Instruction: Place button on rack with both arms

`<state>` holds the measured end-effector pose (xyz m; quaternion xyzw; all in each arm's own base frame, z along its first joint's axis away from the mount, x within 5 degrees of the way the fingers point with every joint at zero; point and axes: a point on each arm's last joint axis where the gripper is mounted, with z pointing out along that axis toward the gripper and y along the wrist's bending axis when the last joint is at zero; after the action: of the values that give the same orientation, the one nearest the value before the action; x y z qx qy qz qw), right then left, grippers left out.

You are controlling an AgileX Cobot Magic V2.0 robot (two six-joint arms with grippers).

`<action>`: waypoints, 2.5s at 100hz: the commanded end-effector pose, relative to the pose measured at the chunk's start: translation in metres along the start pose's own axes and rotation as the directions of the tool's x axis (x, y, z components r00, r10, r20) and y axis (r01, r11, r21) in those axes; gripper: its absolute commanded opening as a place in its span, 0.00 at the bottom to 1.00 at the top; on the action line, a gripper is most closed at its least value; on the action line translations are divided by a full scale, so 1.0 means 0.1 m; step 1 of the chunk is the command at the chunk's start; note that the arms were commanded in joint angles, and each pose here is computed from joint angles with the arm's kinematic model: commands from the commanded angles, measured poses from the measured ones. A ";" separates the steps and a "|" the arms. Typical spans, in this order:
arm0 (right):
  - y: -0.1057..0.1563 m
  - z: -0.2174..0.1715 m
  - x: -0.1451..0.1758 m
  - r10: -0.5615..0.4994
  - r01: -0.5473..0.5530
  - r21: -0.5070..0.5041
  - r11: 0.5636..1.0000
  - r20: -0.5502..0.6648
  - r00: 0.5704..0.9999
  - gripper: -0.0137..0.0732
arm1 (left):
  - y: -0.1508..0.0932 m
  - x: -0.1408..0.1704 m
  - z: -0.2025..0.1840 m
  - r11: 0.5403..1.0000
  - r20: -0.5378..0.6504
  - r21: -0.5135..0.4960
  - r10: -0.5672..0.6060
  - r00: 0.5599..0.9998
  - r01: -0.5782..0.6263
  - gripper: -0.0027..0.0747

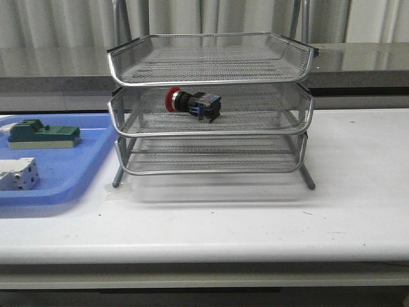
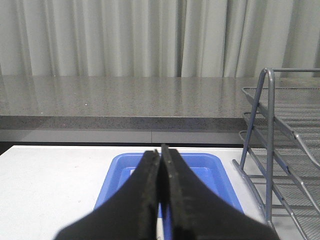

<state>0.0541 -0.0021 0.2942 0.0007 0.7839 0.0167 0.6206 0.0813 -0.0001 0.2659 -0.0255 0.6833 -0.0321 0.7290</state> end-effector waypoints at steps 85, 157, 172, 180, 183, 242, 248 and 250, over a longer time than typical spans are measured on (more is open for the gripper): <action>0.02 0.13 0.74 -0.108 0.113 -0.012 0.994 0.200 0.974 0.04 | 0.03 -0.15 0.00 0.999 0.078 -0.036 -0.010 0.997 0.013 0.01; 0.03 0.23 0.92 -0.088 0.096 -0.023 0.995 0.251 0.964 0.04 | 0.03 -0.15 0.00 0.999 0.078 -0.036 -0.010 0.997 0.013 0.01; 0.03 0.23 0.92 -0.088 0.096 -0.023 0.995 0.251 0.964 0.04 | 0.03 -0.15 0.00 0.999 0.078 -0.036 -0.010 0.997 0.013 0.01; 0.03 0.23 0.92 -0.088 0.096 -0.023 0.995 0.251 0.964 0.04 | 0.03 -0.15 0.00 0.999 0.078 -0.036 -0.010 0.997 0.013 0.01; 0.03 0.23 0.92 -0.088 0.096 -0.023 0.995 0.251 0.964 0.04 | 0.03 -0.15 0.00 0.999 0.078 -0.036 -0.010 0.997 0.013 0.01; 0.03 0.23 0.92 -0.088 0.096 -0.023 0.995 0.251 0.964 0.04 | 0.03 -0.15 0.00 0.999 0.078 -0.036 -0.010 0.997 0.013 0.01; 0.03 0.23 0.92 -0.088 0.096 -0.023 0.995 0.251 0.964 0.04 | 0.03 -0.15 0.00 0.999 0.078 -0.036 -0.010 0.997 0.013 0.01; 0.03 0.23 0.92 -0.088 0.096 -0.023 0.995 0.251 0.964 0.04 | 0.03 -0.15 0.00 0.999 0.078 -0.036 -0.010 0.997 0.013 0.01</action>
<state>0.0564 0.0036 0.1913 -0.0442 0.7330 0.0052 0.6787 0.0813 -0.0001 0.2659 -0.0255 0.6833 -0.0321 0.7290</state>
